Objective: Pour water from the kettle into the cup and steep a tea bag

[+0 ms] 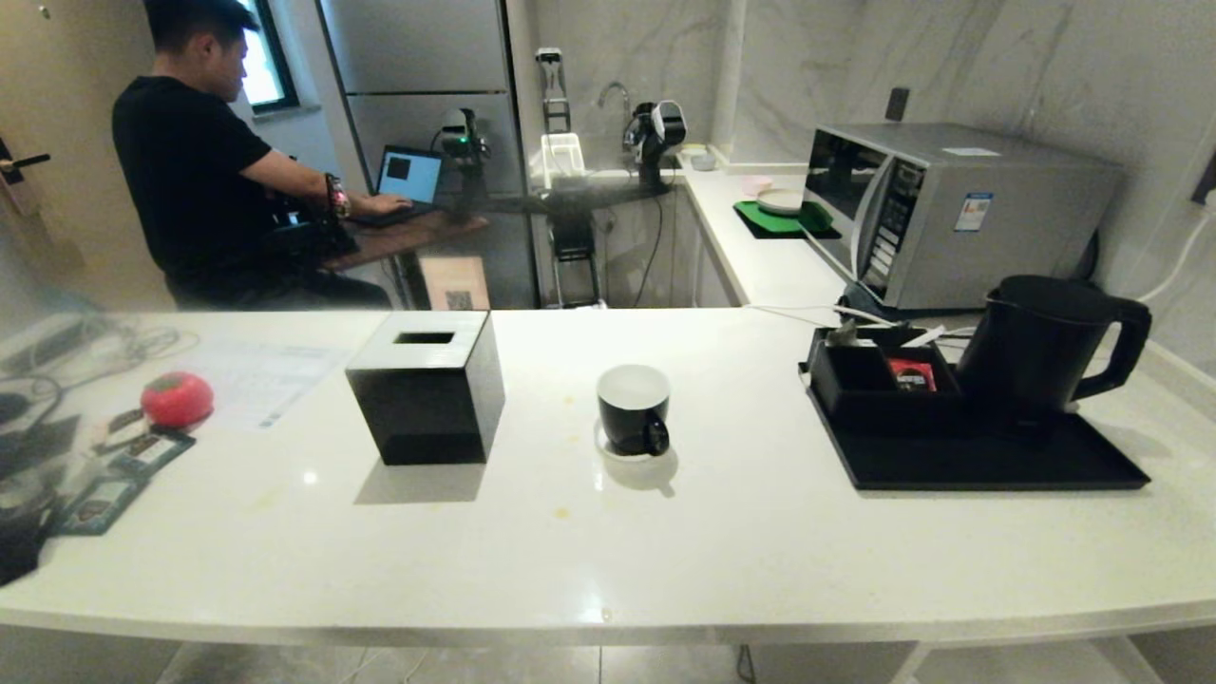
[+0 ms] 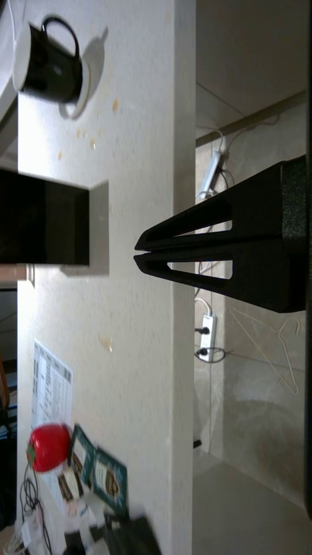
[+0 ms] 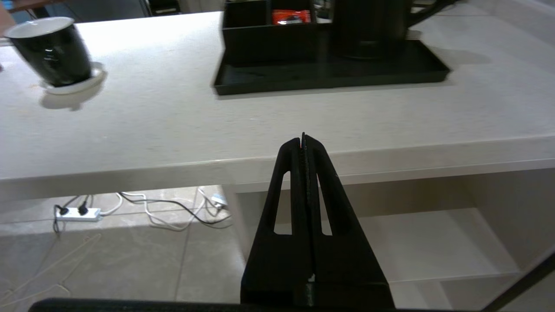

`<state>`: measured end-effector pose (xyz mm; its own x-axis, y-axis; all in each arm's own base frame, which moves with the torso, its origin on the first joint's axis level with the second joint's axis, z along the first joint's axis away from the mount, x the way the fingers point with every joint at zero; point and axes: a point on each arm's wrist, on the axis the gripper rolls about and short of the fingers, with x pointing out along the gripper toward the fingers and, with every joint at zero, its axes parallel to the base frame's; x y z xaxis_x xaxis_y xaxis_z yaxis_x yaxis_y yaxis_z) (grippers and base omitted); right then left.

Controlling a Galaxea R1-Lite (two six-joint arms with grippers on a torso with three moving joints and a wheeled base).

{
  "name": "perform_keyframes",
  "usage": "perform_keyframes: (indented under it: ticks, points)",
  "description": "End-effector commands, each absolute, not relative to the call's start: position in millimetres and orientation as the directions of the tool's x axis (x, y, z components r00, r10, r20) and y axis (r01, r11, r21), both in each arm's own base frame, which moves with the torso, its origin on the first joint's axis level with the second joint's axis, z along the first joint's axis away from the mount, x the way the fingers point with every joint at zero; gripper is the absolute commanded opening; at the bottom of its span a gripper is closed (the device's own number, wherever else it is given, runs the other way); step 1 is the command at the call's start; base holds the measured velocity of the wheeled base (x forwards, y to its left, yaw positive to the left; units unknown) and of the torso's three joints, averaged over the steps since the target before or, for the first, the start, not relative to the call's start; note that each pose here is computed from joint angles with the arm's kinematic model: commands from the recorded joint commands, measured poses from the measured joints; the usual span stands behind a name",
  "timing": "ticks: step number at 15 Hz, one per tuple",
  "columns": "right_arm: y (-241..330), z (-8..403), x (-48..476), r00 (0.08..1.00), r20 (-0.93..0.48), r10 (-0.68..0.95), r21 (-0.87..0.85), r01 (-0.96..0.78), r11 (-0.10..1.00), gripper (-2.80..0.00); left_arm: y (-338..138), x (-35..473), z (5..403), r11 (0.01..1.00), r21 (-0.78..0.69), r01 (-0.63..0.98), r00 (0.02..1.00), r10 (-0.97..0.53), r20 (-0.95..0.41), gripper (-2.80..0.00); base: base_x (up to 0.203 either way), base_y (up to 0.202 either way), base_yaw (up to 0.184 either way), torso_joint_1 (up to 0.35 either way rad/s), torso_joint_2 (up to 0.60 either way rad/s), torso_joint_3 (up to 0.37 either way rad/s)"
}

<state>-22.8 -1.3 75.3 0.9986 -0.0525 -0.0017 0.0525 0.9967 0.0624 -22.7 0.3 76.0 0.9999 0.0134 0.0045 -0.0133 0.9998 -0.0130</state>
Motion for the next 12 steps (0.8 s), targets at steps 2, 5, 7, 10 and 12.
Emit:
perform_keyframes:
  ticks: [2,5,7,10,12]
  points:
    - [-1.3,75.4,-22.7,0.999,-0.003,-0.052,0.063,0.052,0.997,-2.80,0.3,-22.7,76.1,1.000,-0.014,-0.014,1.000,0.014,0.005,-2.80,0.000,-0.193,0.001,0.003,0.00,0.006]
    - [-1.3,75.3,-22.8,0.999,-0.002,-0.052,0.063,0.052,0.997,-2.80,0.3,-22.7,76.1,1.000,-0.013,-0.014,1.000,0.014,0.005,-2.80,0.000,-0.194,0.000,0.004,0.00,0.001]
    - [-1.3,75.4,-22.7,0.999,-0.003,-0.053,0.063,0.053,0.997,-2.80,0.3,-22.7,76.1,1.000,-0.013,-0.015,1.000,0.015,0.005,-2.80,0.000,-0.147,-0.003,0.003,0.00,0.001]
    - [-1.3,75.4,-22.7,0.999,-0.003,-0.052,0.063,0.052,0.997,-2.80,0.4,-22.7,76.1,1.000,-0.014,-0.017,1.000,0.017,0.004,-2.80,0.000,-0.018,0.001,0.001,0.00,0.002]
    - [-1.3,75.4,-22.7,0.999,-0.003,-0.052,0.063,0.052,0.997,-2.80,0.4,-22.7,76.1,1.000,-0.014,-0.017,1.000,0.017,0.005,-2.80,0.000,0.000,0.000,0.000,0.00,0.000]
